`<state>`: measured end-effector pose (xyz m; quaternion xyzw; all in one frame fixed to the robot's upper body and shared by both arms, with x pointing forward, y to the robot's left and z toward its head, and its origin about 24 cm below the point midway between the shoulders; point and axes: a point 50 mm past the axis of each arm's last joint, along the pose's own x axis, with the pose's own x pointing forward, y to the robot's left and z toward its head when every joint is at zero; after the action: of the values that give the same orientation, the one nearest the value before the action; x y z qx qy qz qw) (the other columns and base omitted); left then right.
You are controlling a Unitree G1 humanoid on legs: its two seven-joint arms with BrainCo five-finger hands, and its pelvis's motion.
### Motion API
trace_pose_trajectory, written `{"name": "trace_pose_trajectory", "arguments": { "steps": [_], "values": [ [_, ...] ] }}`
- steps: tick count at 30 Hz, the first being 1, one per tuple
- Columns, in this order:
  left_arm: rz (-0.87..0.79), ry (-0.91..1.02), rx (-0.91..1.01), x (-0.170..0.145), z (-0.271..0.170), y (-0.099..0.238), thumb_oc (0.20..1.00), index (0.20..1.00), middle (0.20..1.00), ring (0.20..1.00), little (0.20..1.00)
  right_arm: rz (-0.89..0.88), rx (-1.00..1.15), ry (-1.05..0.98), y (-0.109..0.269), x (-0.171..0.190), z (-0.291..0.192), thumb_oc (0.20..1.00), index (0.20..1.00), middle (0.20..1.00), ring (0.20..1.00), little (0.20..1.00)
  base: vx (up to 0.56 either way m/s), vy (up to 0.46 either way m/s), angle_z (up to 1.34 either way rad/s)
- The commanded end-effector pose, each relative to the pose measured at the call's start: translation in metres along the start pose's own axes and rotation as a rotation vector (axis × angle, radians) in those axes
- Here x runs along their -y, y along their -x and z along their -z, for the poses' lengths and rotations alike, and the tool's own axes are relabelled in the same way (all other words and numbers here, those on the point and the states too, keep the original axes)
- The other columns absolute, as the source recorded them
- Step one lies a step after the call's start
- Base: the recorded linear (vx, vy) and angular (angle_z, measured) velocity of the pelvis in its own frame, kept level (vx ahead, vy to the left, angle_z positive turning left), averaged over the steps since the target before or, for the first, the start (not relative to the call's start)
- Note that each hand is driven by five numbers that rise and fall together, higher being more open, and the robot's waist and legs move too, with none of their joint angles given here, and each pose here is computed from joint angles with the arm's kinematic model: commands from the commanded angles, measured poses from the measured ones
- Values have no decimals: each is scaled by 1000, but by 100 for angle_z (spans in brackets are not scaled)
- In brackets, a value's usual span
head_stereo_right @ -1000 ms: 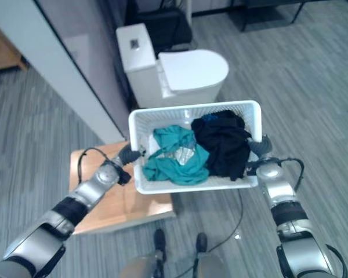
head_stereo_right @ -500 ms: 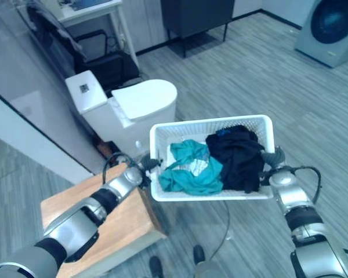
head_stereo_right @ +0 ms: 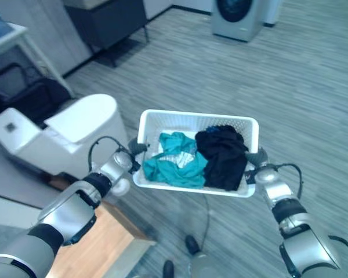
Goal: Grab the laundry basket,head to the washer,open it,put in the laundry and shut it.
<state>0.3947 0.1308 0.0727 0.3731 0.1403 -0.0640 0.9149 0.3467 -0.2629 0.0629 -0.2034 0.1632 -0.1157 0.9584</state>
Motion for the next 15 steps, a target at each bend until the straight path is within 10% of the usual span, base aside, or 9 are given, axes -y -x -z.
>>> {"name": "trace_pose_trajectory", "arguments": {
  "steps": [1,15],
  "values": [
    [58,35,255,25,-68,5,200,200,200,200,200,-144,309,-126,2,-35,-85,200,200,200,200,200,-73,169,-50],
    [-76,-20,101,-30,-8,-1,200,200,200,200,200,-226,238,-95,0,-68,-74,200,200,200,200,200,-59,17,-73]
  ]
}}
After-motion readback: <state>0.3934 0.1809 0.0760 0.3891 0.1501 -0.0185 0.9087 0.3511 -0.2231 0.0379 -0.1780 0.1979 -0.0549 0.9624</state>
